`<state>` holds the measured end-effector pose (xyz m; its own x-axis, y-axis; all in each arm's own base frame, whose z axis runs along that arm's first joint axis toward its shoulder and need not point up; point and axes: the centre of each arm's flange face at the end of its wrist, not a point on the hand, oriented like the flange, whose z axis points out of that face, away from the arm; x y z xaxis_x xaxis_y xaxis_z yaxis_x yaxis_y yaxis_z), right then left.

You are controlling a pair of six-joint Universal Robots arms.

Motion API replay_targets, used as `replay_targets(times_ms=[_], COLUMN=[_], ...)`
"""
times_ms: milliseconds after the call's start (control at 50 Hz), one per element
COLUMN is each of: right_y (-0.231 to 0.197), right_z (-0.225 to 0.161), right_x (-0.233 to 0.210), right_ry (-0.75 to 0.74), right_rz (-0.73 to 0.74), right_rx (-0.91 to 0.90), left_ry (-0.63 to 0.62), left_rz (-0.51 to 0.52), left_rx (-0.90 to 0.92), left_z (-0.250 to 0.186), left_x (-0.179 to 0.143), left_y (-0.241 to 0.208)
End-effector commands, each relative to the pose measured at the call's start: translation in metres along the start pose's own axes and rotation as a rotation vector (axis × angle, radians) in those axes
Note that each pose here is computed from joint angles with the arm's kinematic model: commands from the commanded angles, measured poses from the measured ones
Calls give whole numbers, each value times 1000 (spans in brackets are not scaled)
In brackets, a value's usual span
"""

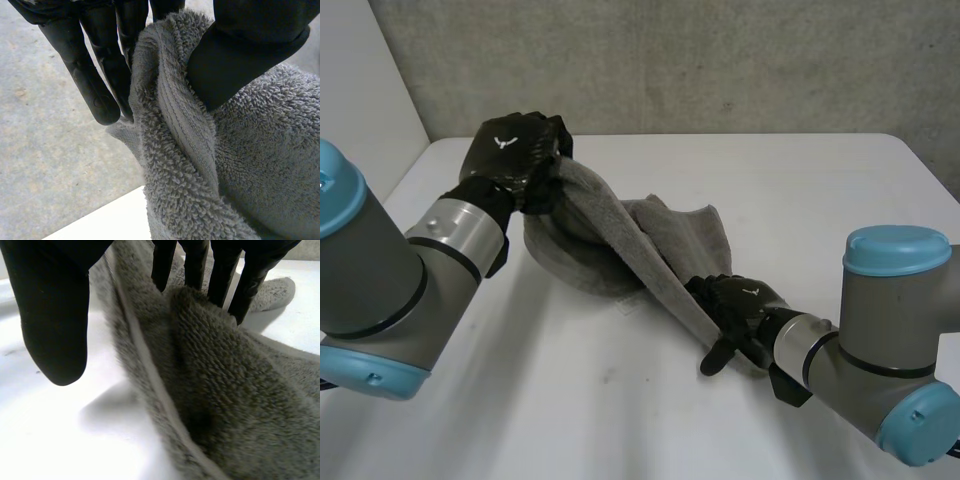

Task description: Fold the towel.

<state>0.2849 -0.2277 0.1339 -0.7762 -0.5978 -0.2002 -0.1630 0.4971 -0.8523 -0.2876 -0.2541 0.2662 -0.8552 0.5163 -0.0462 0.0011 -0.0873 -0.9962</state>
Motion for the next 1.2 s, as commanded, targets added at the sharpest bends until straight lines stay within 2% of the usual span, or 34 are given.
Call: replay_targets(times_ms=[20, 160, 220, 260, 280, 320, 380, 420, 440, 480, 520, 600, 640, 660, 680, 700, 720, 740, 760, 800, 820, 860, 880, 900, 1000, 1200], right_y=[-2, -11, -34, -86, -87, -141, -167, -206, -206, -228, -232, -225, -200, -200, -188, -175, -175, -159, -158, -122, -121, -83, -83, -69, -55, -54], right_z=[5, 8, 4, -11, -12, -30, -36, -43, -43, -52, -57, -62, -50, -50, -44, -37, -37, -30, -30, -18, -18, -11, -11, -10, -8, -16], right_x=[7, 12, 16, 25, 26, 30, 28, 27, 27, 25, 23, 20, 24, 24, 28, 30, 30, 34, 34, 40, 40, 49, 49, 53, 63, 60], right_ry=[24, 39, 53, 100, 100, 149, 161, 188, 189, 213, 217, 215, 190, 190, 189, 189, 189, 188, 188, 176, 176, 155, 155, 137, 140, 171], right_rz=[-22, -50, -90, -198, -199, -322, -369, -457, -457, -515, -524, -512, -468, -467, -454, -456, -456, -467, -467, -514, -514, -571, -571, -584, -549, -451], right_rx=[43, 133, 228, 395, 395, 562, 660, 874, 876, 1049, 1084, 1019, 826, 825, 724, 619, 618, 503, 502, 254, 253, 9, 8, -80, -121, -2], left_ry=[-57, -68, -72, -87, -87, -97, -108, -98, -97, -86, -86, -78, -64, -64, -53, -53, -47, -35, -35, -7, -7, 1, 3, 6, 21, 25], left_rz=[-62, -120, -123, -113, -113, -106, -103, -89, -89, -83, -74, -73, -81, -81, -86, -86, -89, -100, -100, -127, -127, -137, -142, -140, -91, -53], left_rx=[34, 53, 67, 96, 96, 126, 202, 291, 291, 419, 463, 479, 372, 371, 306, 305, 230, 149, 149, -18, -18, -88, -147, -197, -244, -155], left_z=[-1, -3, -3, 1, 1, 6, 18, 29, 29, 37, 39, 40, 35, 35, 31, 31, 26, 19, 19, 4, 4, -5, -12, -19, -29, -27], left_x=[-16, -20, -22, -29, -29, -34, -42, -44, -44, -46, -48, -49, -48, -48, -46, -46, -47, -45, -45, -37, -37, -34, -32, -29, -24, -24], left_y=[-15, -24, -28, -37, -37, -45, -67, -89, -89, -108, -111, -103, -69, -69, -49, -49, -27, -3, -3, 44, 44, 61, 76, 87, 94, 67])
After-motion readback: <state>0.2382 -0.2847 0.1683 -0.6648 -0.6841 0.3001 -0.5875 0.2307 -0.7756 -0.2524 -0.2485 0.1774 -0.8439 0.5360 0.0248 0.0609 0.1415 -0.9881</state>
